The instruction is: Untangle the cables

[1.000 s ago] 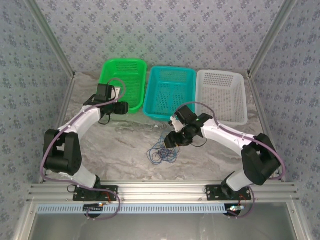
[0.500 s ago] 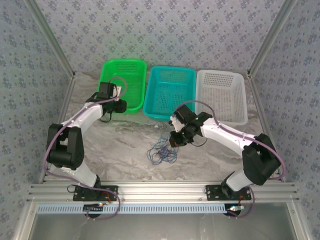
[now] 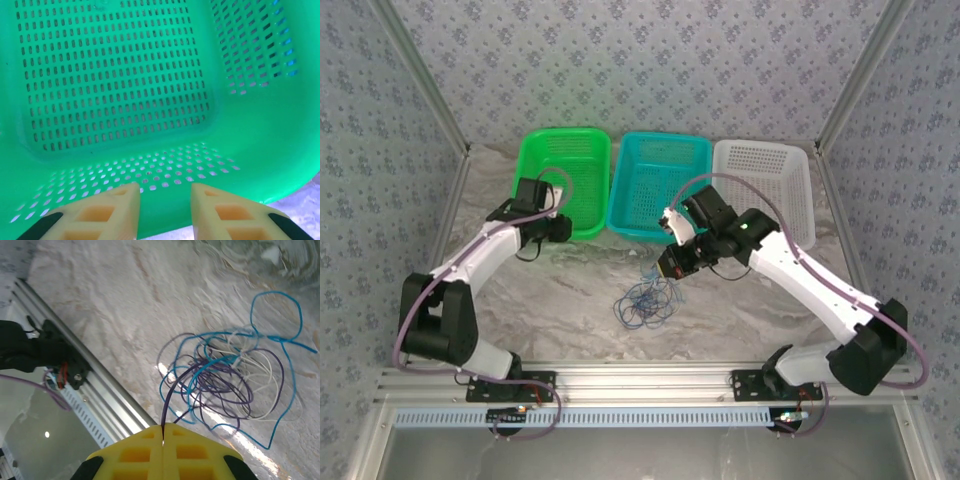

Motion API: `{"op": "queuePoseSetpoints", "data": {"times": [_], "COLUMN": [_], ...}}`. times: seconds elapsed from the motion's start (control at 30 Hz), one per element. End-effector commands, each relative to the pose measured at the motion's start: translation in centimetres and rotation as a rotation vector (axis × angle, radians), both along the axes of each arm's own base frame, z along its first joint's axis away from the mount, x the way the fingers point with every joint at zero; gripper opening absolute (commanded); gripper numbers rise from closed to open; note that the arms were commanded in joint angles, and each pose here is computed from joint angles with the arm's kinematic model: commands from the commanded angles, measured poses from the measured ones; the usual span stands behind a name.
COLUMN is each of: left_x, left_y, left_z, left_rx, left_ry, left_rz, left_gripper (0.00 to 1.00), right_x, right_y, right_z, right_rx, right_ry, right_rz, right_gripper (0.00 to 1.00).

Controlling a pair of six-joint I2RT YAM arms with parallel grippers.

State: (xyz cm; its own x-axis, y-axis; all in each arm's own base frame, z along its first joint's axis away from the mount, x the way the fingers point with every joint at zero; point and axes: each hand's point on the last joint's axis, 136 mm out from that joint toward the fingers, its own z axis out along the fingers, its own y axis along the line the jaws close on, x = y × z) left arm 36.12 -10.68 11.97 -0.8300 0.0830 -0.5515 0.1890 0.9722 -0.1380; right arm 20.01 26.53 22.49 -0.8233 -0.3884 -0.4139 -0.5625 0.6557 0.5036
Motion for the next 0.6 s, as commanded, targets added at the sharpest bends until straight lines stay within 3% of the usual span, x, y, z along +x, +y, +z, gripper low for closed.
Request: {"op": "queuePoseSetpoints", "data": {"times": [0.0,0.13,0.23,0.4,0.57], "left_x": [-2.3,-3.4,-4.5,-6.3,-6.9], "left_y": [0.2,-0.3,-3.3,-10.2,-15.7], "left_z": [-0.1,1.9,5.0,10.2,13.3], "left_rx": [-0.006,-0.002,-0.031,-0.218,-0.374], "left_ry": [0.053,-0.006,-0.113,-0.311,-0.413], "left_rz": [0.009,-0.007,-0.122,-0.328,-0.475], "left_gripper": [0.33,0.35,0.45,0.58,0.65], "right_x": [-1.3,-1.2,-0.6,-0.3,0.0], "right_y": [-0.6,-0.7,-0.6,0.0,0.5], "right_z": [2.3,4.1,5.4,5.8,5.5], "right_rx": [0.028,0.071,0.105,0.16,0.177], "right_ry": [-0.005,-0.045,-0.095,-0.12,-0.127], "right_rz": [0.045,0.048,0.044,0.079,0.099], "right_gripper": [0.0,0.0,0.0,0.0,0.0]}}
